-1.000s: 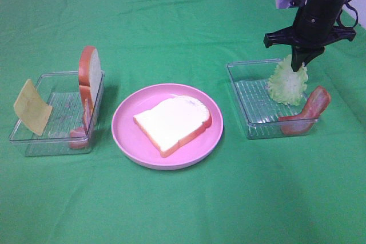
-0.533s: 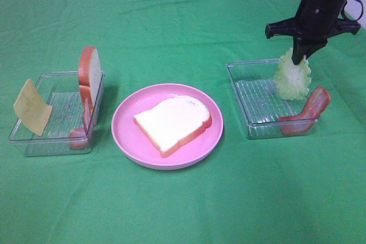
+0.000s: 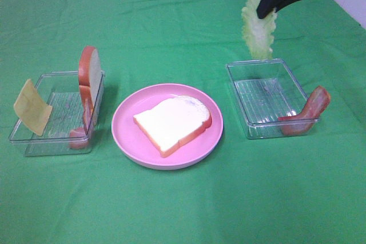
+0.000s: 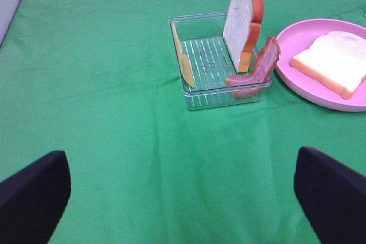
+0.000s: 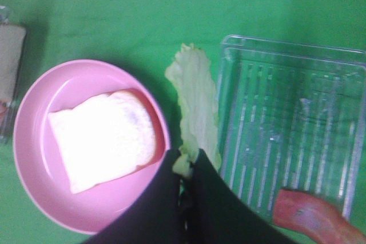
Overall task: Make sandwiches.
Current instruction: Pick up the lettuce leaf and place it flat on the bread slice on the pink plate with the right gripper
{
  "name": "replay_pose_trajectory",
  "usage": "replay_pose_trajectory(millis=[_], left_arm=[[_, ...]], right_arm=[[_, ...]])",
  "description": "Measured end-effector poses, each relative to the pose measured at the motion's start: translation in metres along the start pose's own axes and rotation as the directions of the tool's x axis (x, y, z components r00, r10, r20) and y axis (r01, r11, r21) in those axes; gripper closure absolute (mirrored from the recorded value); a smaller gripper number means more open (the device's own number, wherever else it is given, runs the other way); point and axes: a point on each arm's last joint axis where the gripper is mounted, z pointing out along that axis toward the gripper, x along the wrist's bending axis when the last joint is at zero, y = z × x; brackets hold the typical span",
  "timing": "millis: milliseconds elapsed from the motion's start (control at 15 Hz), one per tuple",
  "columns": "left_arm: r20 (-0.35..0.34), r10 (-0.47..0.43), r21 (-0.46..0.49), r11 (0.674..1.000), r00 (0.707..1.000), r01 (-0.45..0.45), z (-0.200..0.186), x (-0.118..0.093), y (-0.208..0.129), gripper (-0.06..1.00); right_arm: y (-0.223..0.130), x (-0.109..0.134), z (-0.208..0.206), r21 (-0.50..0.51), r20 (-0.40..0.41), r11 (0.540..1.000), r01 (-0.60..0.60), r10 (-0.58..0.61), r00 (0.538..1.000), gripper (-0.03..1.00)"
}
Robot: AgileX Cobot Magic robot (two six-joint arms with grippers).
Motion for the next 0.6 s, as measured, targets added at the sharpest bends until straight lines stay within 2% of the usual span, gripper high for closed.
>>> replay_pose_trajectory(millis=[200, 267, 333, 400, 600], left_arm=[[0.0, 0.0, 0.0, 1.0, 1.0, 0.0, 0.0, 0.0, 0.0, -0.05], [0.0, 0.0, 0.0, 1.0, 1.0, 0.0, 0.0, 0.0, 0.0, -0.05], [0.0, 0.0, 0.0, 1.0, 1.0, 0.0, 0.0, 0.0, 0.0, -0.05], [0.0, 0.0, 0.0, 1.0, 1.0, 0.0, 0.0, 0.0, 0.0, -0.05], [0.0, 0.0, 0.0, 1.0, 1.0, 0.0, 0.0, 0.0, 0.0, -0.05]], right_arm=[[-0.01, 0.061, 0.009, 0.026, -0.062, 0.991, 0.134, -0.133, 0.989, 0.95], [-0.012, 0.069, 0.01, 0.029, -0.07, 0.988, 0.152, -0.15, 0.986, 0.95], [-0.018, 0.088, 0.012, 0.033, -0.092, 0.981, 0.193, -0.189, 0.978, 0.95], [-0.028, 0.12, 0.019, 0.035, -0.127, 0.964, 0.262, -0.256, 0.958, 0.95], [-0.04, 0.15, 0.041, 0.064, -0.158, 0.944, 0.324, -0.311, 0.937, 0.95]])
